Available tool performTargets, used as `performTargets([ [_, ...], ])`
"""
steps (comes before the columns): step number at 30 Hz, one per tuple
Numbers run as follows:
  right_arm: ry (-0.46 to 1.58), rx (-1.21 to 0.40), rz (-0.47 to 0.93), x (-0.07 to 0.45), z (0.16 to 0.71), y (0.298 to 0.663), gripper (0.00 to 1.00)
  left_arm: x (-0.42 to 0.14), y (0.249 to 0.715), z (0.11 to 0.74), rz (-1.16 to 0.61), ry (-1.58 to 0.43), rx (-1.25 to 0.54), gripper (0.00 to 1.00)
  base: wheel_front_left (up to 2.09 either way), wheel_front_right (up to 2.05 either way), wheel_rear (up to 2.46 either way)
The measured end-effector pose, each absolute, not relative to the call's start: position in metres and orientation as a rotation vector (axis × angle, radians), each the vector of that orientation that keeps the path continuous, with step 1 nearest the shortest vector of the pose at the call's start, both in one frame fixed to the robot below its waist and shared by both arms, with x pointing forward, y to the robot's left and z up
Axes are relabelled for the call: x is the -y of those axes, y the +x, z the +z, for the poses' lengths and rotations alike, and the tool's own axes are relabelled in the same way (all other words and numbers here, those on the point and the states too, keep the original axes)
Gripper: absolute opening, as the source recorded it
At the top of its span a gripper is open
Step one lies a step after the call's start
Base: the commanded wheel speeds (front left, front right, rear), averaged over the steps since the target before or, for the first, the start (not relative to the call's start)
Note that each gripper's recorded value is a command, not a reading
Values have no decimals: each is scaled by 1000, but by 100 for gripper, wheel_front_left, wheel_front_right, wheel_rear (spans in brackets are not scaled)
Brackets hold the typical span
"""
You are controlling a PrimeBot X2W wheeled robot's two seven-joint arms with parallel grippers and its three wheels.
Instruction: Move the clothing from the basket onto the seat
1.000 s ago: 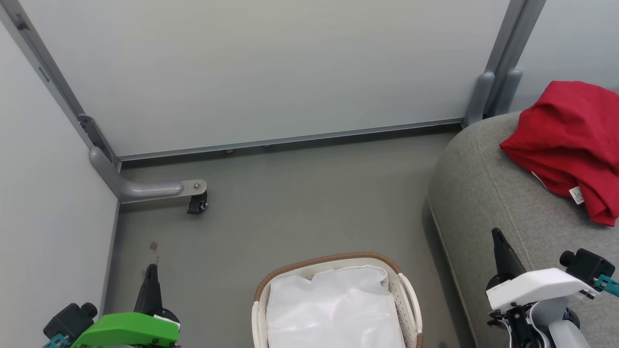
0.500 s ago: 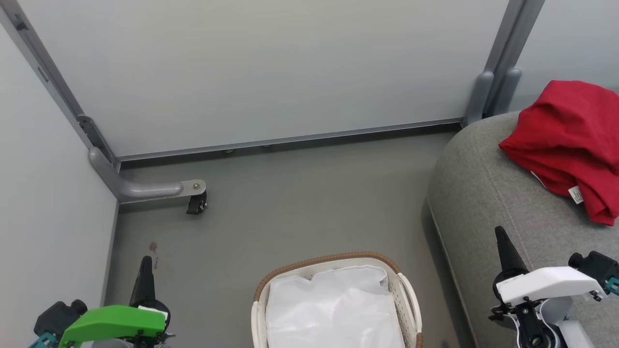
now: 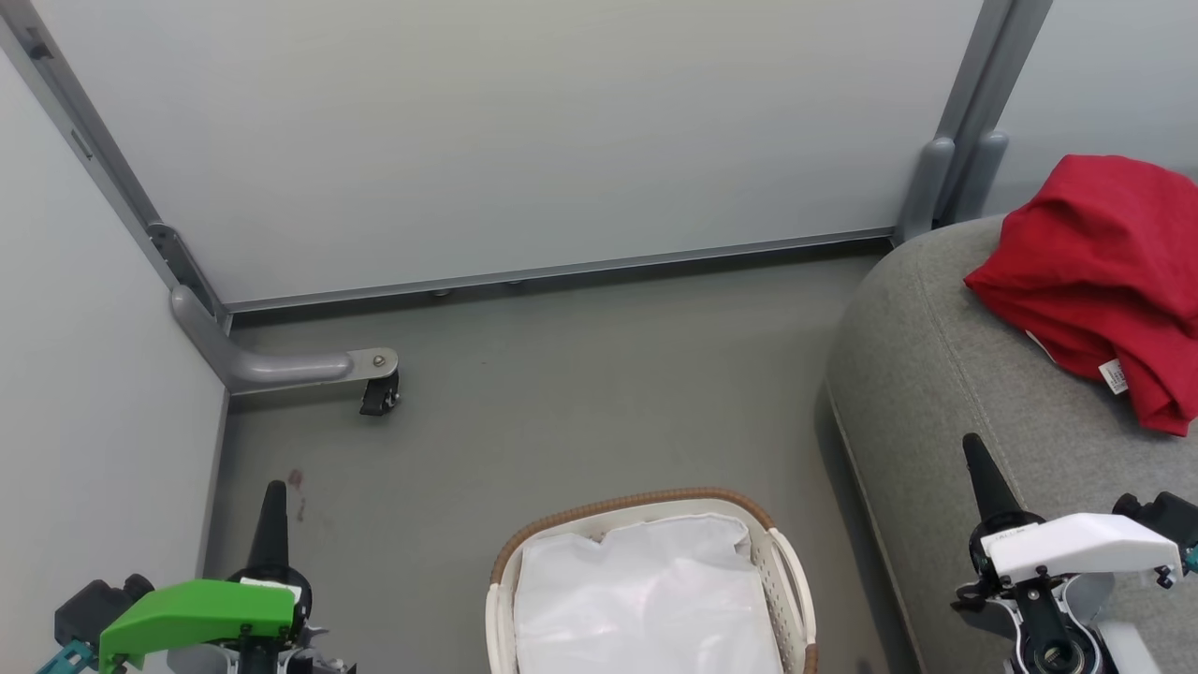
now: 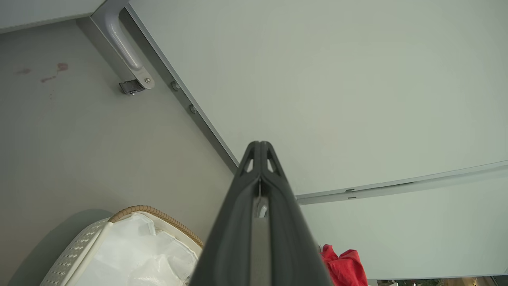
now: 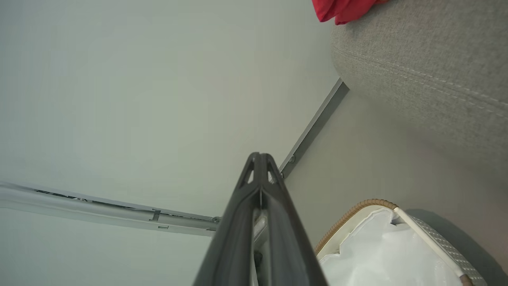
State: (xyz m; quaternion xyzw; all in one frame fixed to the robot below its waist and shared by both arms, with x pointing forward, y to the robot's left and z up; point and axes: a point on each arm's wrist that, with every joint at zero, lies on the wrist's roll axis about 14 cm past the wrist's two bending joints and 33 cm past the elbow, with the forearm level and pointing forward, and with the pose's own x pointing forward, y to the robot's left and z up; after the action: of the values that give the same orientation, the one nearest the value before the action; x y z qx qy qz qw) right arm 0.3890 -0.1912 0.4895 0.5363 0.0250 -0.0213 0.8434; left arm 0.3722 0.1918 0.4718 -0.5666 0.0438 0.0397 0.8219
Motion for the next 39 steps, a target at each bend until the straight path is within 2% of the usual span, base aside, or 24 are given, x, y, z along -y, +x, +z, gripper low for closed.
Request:
performTargets([
  [39,1475,-17,-17,197,502,390,0,-197,384,495,34,-1490,-33,0,0,0,0],
])
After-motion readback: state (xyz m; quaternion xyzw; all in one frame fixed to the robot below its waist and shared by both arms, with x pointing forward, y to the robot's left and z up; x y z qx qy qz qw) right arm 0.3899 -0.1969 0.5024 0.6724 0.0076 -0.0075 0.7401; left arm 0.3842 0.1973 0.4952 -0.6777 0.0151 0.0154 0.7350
